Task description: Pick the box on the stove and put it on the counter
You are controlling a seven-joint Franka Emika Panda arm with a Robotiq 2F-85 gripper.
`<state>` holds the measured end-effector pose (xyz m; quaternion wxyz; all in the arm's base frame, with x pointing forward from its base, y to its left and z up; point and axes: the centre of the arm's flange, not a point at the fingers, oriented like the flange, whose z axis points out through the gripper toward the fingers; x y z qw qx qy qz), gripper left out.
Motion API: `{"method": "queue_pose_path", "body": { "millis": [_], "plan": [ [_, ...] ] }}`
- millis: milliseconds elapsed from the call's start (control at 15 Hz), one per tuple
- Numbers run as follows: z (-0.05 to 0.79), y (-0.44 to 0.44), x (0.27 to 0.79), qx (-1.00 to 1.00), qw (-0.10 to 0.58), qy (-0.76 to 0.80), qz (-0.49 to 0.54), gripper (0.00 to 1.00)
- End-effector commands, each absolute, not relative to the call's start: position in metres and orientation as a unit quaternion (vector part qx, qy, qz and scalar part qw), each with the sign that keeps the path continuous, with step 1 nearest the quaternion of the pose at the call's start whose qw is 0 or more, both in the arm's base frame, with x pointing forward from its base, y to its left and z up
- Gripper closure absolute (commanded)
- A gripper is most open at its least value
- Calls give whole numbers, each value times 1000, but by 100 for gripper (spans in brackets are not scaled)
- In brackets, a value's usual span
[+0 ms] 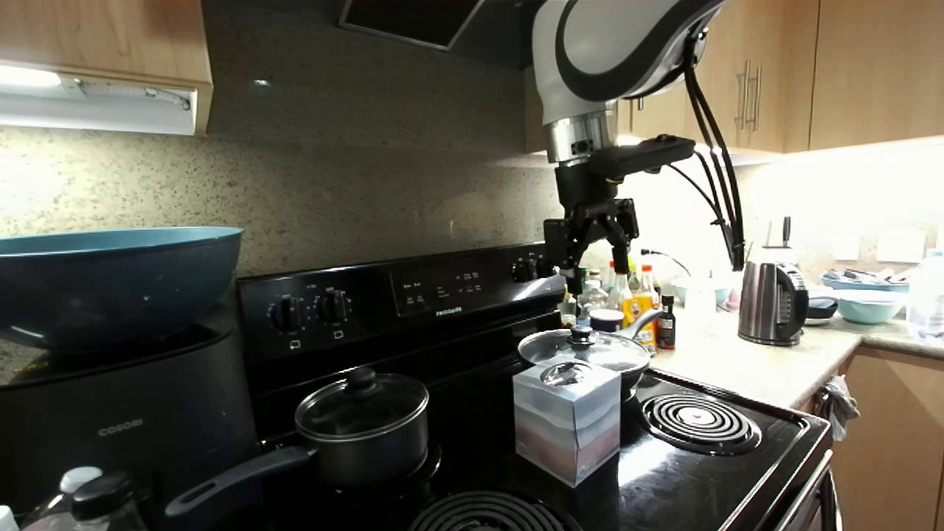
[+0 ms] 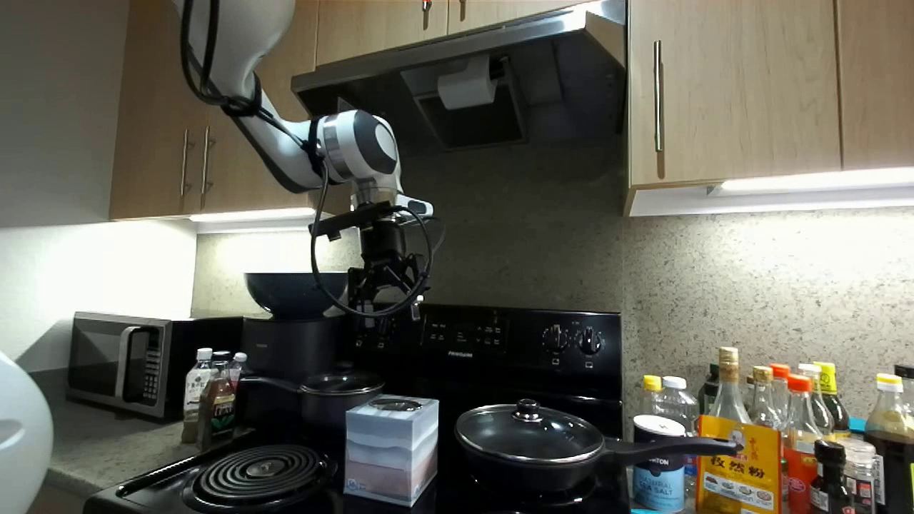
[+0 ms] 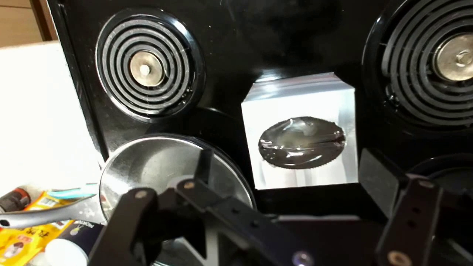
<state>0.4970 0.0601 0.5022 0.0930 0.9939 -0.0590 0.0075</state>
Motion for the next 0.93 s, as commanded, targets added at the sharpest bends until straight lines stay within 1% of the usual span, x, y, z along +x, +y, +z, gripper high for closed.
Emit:
{"method": "queue_pose_path", "body": {
  "millis": [0,67,533,600,667,867],
  "plan": [
    [484,34,499,991,93,-97,-2,0],
    [493,42,500,993,92,-77,-3,0],
    [487,33,502,992,91,-86,-10,0],
    [483,32,506,992,99,-79,-18,0],
    [474,27,514,993,99,-49,-50,0],
    [443,7,534,990,90,15,-103,0]
  ]
}}
